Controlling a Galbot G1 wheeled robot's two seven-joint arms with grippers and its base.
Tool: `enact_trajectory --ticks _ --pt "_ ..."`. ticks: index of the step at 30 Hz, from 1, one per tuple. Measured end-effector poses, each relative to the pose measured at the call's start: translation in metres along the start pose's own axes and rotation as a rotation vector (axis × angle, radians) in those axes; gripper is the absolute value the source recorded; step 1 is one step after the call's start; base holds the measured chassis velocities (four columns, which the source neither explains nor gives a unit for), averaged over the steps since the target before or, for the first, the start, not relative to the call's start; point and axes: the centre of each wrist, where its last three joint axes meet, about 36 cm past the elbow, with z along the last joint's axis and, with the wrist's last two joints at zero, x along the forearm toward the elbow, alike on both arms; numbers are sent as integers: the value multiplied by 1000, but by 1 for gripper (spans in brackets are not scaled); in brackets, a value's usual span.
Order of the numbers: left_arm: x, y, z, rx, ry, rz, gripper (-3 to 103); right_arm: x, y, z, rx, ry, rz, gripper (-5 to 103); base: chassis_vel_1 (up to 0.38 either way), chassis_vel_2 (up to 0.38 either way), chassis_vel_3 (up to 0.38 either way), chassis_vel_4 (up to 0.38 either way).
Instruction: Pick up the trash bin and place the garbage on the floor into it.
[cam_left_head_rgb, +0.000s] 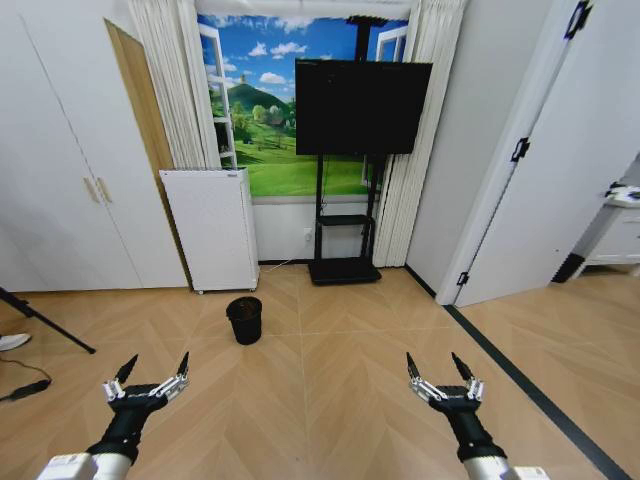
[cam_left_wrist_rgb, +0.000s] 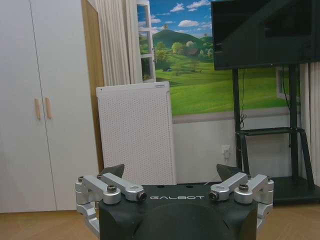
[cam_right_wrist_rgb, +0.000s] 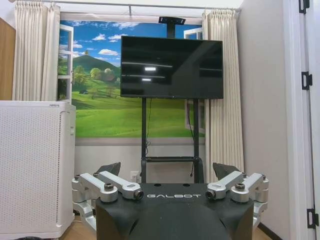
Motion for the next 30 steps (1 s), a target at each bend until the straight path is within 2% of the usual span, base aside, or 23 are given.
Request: enact_trajectory --ticks 30 --pt "0 0 0 0 0 0 100 0 0 0 0 0 0 100 0 0 0 0"
